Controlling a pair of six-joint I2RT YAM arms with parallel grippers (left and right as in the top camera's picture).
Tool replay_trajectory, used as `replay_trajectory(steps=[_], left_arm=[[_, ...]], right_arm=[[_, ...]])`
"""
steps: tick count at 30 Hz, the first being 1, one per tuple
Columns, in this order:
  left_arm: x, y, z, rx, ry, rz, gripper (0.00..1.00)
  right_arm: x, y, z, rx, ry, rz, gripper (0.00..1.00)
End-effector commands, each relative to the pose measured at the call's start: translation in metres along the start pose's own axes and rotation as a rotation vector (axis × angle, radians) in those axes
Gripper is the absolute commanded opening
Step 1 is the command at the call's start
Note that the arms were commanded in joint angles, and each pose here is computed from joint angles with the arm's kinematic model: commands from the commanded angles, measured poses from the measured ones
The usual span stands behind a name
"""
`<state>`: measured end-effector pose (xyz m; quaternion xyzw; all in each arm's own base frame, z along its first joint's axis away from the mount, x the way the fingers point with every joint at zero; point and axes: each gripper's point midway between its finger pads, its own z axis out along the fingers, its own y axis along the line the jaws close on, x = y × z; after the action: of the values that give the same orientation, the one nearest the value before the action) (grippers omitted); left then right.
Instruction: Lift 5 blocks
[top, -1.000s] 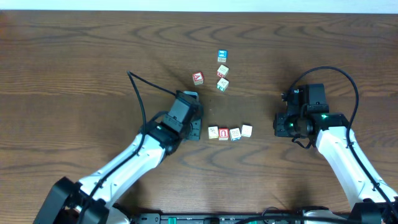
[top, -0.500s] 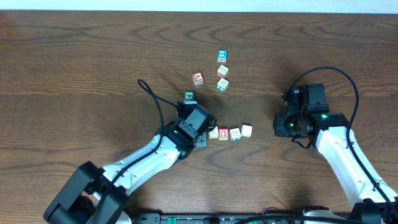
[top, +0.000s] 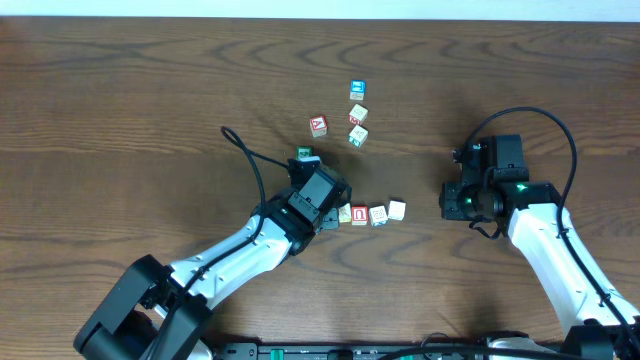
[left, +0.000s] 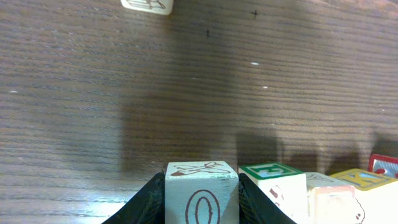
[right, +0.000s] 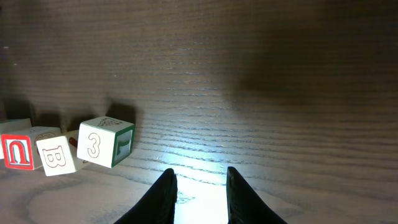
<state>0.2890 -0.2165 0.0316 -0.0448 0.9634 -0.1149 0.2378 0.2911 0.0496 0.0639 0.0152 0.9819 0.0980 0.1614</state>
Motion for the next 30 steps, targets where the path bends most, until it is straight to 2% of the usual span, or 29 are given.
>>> replay_trajectory(steps=[1, 17, 22, 30], left_arm=[[-0.0025, -0.0077, -0.0011, 0.023, 0.002, 0.022, 0.35], [0.0058, -0.0173, -0.0020, 0.066, 0.036, 0.065, 0.33], [0.0059, -0.0172, -0.0018, 0.065, 0.036, 0.065, 0.41], [0.0060, -0.0172, -0.0017, 0.066, 0.037, 0.065, 0.43]], right_arm=[[0.0016, -0.0012, 0.0016, 0.004, 0.005, 0.009, 0.24], [0.0016, -0.0012, 0.0016, 0.004, 0.005, 0.009, 0.25], [0.0016, -0.0012, 0.0016, 0.004, 0.005, 0.009, 0.25], [0.0016, -0.0012, 0.0016, 0.004, 0.005, 0.009, 0.25]])
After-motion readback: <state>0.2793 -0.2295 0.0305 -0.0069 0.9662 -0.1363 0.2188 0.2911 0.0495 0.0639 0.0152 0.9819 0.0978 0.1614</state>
